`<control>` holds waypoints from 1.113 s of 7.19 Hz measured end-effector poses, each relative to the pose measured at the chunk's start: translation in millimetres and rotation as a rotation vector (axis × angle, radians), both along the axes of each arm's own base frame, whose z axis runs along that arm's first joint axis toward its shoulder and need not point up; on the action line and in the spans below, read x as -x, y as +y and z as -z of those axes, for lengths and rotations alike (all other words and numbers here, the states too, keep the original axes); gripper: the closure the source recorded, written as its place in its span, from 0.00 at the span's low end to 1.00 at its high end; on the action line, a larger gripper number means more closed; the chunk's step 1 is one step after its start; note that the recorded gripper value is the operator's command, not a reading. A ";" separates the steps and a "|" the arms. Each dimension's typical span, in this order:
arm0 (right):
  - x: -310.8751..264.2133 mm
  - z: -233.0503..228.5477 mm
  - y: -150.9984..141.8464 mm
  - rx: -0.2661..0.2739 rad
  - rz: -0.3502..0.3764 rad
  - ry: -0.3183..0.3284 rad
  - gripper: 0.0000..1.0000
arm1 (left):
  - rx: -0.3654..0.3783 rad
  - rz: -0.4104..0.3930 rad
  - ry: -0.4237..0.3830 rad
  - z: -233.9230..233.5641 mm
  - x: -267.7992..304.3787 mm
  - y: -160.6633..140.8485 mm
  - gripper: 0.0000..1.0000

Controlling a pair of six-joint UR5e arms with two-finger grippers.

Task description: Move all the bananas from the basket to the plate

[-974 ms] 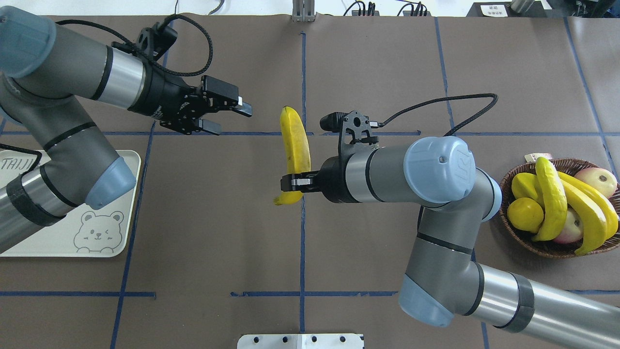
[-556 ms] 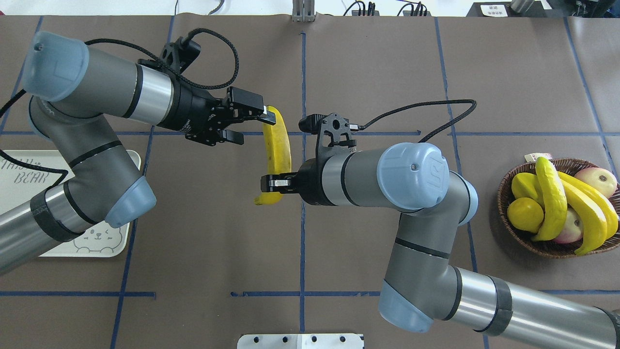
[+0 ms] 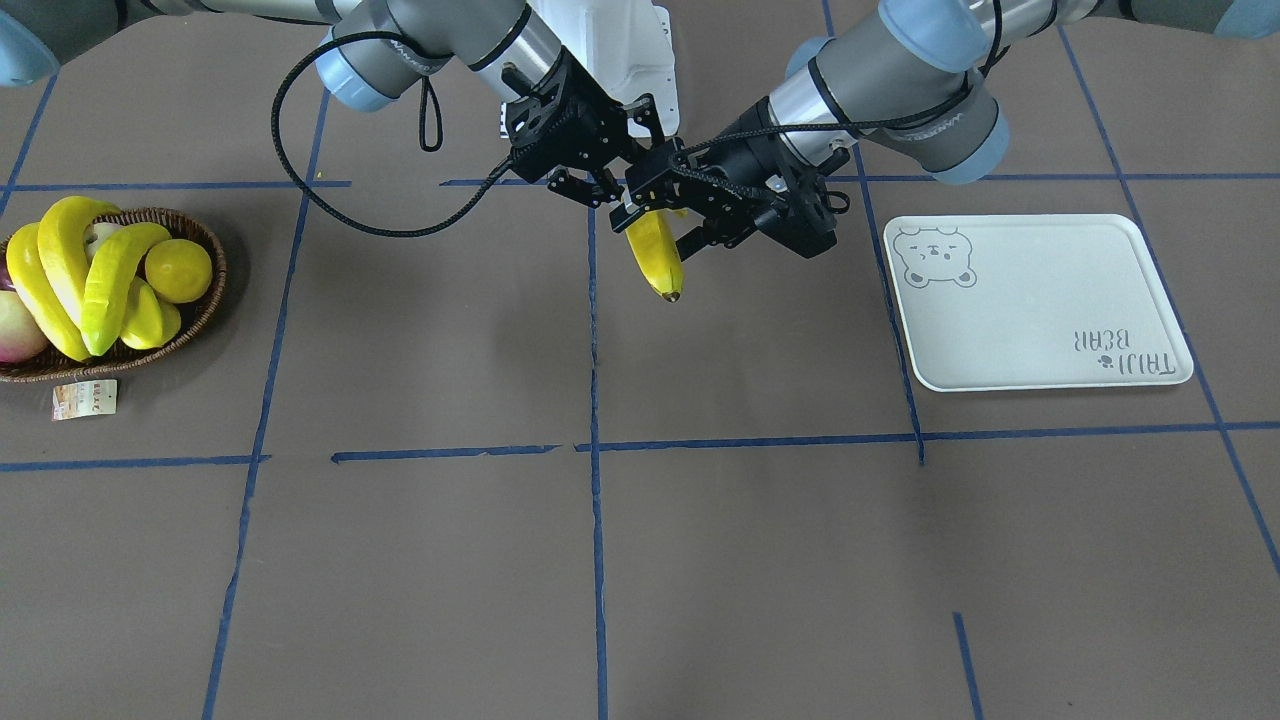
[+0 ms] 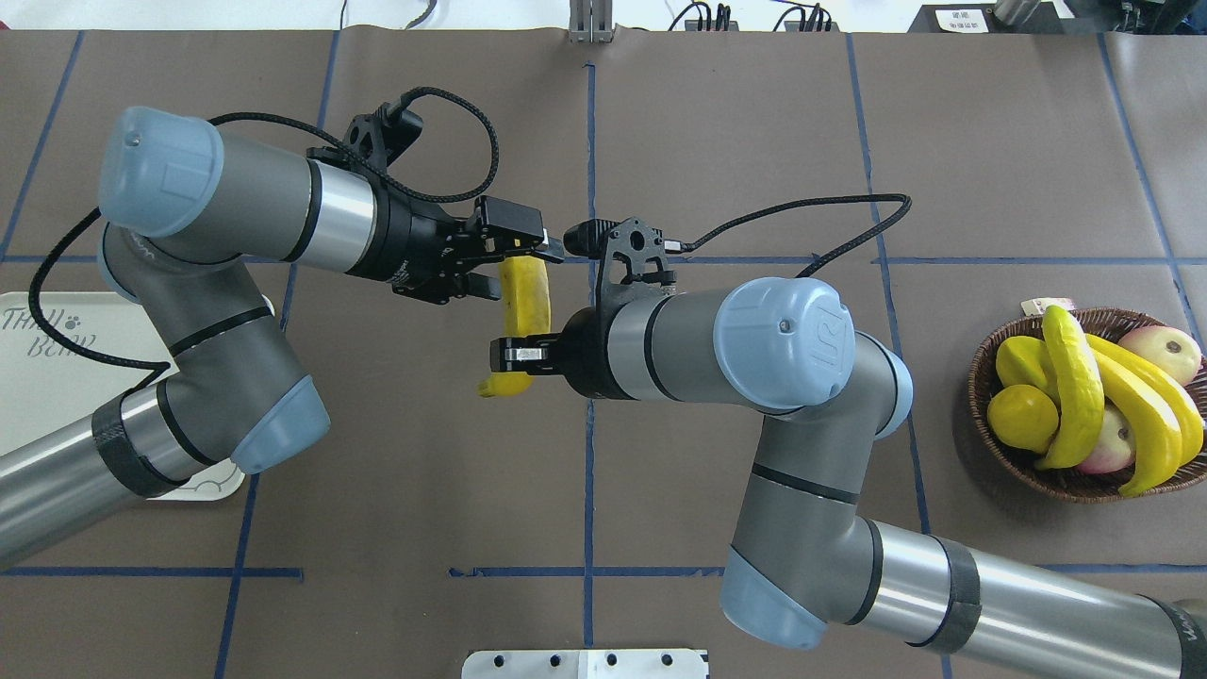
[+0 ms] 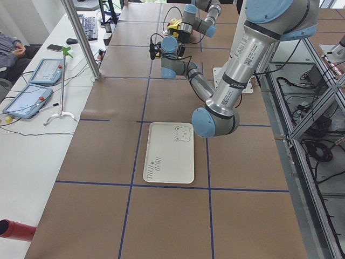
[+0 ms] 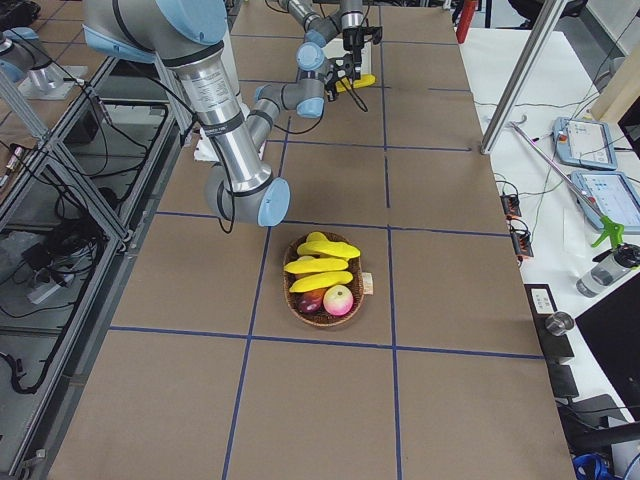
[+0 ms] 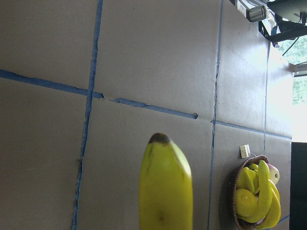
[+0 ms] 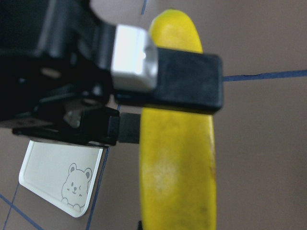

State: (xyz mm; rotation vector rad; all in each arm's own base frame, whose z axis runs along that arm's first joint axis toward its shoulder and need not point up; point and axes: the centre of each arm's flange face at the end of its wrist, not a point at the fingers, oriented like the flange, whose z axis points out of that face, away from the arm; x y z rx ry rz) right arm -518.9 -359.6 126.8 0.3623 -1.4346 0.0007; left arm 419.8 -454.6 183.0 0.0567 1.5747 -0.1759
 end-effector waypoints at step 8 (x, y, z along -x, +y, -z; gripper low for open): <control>0.6 0.3 0.4 0.053 -0.005 -0.013 0.01 | 0.029 0.003 0.005 -1.4 3.0 1.9 1.00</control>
